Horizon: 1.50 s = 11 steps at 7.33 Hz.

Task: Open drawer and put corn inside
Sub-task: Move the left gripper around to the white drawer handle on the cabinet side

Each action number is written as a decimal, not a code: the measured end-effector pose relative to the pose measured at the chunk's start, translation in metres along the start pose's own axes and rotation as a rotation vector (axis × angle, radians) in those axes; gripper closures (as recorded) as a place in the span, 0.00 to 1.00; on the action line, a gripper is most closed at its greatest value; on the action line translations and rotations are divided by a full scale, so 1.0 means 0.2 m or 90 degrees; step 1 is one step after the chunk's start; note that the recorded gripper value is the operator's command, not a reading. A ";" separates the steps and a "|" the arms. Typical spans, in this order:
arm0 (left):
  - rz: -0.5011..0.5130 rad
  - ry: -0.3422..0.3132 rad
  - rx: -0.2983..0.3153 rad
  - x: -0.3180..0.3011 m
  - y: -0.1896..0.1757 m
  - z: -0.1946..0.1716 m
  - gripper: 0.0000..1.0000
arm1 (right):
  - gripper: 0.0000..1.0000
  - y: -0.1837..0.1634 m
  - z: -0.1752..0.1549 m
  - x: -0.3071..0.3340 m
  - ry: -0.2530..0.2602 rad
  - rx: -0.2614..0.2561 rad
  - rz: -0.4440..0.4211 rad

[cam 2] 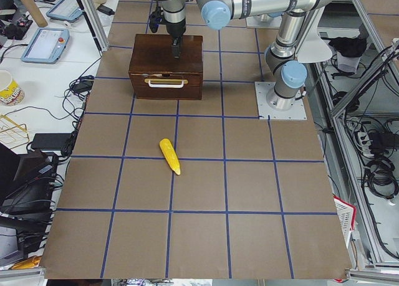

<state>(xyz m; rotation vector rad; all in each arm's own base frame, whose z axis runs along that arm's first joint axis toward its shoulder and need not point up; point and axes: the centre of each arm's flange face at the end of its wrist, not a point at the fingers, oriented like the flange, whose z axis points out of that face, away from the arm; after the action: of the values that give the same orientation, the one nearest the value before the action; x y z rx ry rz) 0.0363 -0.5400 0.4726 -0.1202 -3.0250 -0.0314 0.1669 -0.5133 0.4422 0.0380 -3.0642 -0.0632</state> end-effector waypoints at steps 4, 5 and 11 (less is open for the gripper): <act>0.027 0.040 -0.003 -0.34 -0.12 0.21 0.00 | 0.00 0.00 0.00 0.00 0.000 0.001 0.000; 0.029 0.045 0.000 -0.41 -0.16 0.27 0.00 | 0.00 0.00 0.00 0.00 0.000 0.000 0.000; 0.007 0.110 -0.003 -0.60 -0.27 0.54 0.00 | 0.00 0.00 0.00 0.00 0.000 0.000 0.000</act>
<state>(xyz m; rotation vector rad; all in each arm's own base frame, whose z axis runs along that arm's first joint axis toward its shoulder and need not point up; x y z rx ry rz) 0.1383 -0.6010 0.3501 -0.1275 -2.8520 -0.0447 0.1669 -0.5132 0.4426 0.0380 -3.0642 -0.0621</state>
